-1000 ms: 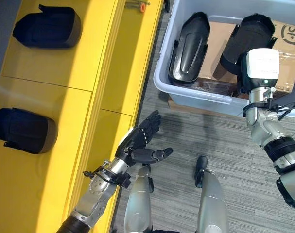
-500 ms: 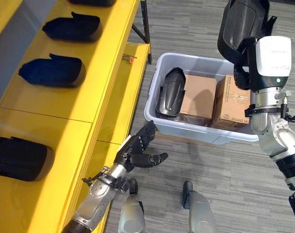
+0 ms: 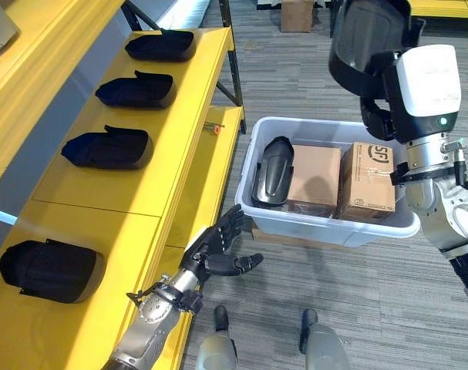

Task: Move parts from the plastic box to the shelf.

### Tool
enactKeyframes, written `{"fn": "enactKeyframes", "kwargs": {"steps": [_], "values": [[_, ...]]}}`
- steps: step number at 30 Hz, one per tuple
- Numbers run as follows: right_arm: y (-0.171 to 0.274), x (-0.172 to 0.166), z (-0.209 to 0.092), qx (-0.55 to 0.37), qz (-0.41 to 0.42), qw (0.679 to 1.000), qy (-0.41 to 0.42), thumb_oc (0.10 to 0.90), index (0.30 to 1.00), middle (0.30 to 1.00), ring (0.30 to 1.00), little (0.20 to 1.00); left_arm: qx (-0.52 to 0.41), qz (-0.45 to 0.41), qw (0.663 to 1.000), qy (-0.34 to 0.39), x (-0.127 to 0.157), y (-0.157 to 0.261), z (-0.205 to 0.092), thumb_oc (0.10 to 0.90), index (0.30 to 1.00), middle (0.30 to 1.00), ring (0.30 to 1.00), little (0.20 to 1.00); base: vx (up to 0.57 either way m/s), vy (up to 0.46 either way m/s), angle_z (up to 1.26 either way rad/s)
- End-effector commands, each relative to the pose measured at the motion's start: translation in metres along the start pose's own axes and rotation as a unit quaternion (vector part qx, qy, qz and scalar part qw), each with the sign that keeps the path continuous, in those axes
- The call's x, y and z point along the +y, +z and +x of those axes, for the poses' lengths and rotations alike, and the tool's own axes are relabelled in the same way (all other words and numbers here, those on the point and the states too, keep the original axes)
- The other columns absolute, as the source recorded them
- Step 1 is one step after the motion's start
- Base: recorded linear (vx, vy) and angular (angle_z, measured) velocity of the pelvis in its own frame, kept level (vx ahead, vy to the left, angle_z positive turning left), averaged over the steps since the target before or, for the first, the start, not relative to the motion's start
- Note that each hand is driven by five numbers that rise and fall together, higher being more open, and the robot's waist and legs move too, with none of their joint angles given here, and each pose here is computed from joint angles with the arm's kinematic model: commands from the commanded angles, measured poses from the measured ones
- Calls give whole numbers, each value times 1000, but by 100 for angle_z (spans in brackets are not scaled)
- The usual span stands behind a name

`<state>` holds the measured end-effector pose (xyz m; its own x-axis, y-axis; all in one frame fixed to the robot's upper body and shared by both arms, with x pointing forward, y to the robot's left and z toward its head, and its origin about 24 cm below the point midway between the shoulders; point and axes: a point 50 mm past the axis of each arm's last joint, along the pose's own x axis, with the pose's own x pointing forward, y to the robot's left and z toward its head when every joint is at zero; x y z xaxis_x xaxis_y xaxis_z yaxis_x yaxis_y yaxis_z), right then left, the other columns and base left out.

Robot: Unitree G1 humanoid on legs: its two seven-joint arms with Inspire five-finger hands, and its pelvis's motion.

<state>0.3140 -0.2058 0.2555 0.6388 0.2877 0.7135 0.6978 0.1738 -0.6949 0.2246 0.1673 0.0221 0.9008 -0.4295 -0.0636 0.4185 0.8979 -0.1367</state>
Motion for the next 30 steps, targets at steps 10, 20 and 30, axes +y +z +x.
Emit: {"fn": "enactKeyframes", "kwargs": {"steps": [10,20,30], "values": [[54,-29,20,-152,57,986,-48,400,300,300,300,300,-98,-34,991,-83,-12,20,-5,900,1000,1000,1000,1000,-177,-64,15],[62,-23,0,-157,133,977,-58,400,300,300,300,300,-131,-70,977,-151,-23,34,15,900,1000,1000,1000,1000,-202,94,69],[64,-12,-4,-99,146,983,-58,400,300,300,300,300,-118,14,977,-180,-25,56,15,900,1000,1000,1000,1000,-83,251,57]]}}
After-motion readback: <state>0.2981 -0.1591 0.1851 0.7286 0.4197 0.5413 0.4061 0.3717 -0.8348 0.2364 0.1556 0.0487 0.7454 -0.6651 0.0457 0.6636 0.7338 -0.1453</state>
